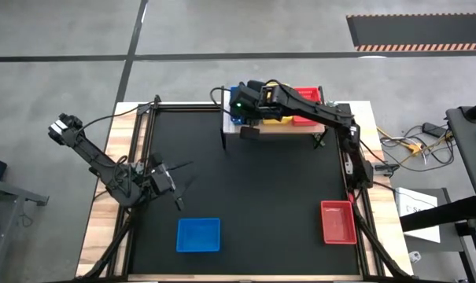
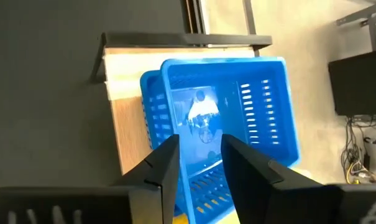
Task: Stack baskets on shelf by color
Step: Stack the right blue bin on top of the blue bin on the shelf
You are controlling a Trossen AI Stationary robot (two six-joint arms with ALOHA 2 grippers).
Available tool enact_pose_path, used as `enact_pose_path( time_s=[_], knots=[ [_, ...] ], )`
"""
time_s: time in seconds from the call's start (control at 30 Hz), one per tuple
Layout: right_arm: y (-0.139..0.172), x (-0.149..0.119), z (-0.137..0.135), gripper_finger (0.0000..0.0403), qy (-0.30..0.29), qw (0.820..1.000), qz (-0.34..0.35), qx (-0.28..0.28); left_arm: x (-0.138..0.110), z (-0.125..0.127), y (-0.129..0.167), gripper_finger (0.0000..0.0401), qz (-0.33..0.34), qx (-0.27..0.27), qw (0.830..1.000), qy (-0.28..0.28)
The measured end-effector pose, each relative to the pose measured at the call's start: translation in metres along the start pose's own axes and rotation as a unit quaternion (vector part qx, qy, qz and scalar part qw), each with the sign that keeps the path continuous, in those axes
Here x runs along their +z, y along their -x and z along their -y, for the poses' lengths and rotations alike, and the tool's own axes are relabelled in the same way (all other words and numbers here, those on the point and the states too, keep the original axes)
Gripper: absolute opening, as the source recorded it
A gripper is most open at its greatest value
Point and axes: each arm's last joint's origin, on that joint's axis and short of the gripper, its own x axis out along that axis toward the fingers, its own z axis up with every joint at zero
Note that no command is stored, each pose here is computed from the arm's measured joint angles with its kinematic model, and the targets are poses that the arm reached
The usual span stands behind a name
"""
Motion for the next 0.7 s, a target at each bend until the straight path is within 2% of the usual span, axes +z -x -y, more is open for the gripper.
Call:
enact_pose_path(
  time_s=[0.13,0.23,0.4,0.57,0.7],
  knots=[
    [0.015,0.0,-0.003,0.0102,0.001,1.0,0.018,0.001,0.0,0.0,0.0,0.0194,0.0,0.0,1.0,0.001],
    [0.017,0.002,-0.003,0.0075,-0.007,1.0,0.03,0.002,0.003,-0.001,0.0,0.0194,0.003,0.001,1.0,0.008],
    [-0.002,0.006,-0.002,0.0016,-0.009,0.999,0.047,0.011,0.007,-0.001,0.0,0.0194,0.011,0.002,1.0,0.029],
    [-0.03,0.007,-0.01,0.001,-0.016,0.998,0.062,0.024,0.01,-0.002,0.0,0.0194,0.017,0.003,0.999,0.047],
    [-0.03,0.007,-0.01,0.0009,-0.014,0.998,0.063,0.021,0.009,0.0,0.0,0.0194,0.016,0.002,0.999,0.046]
  ],
)
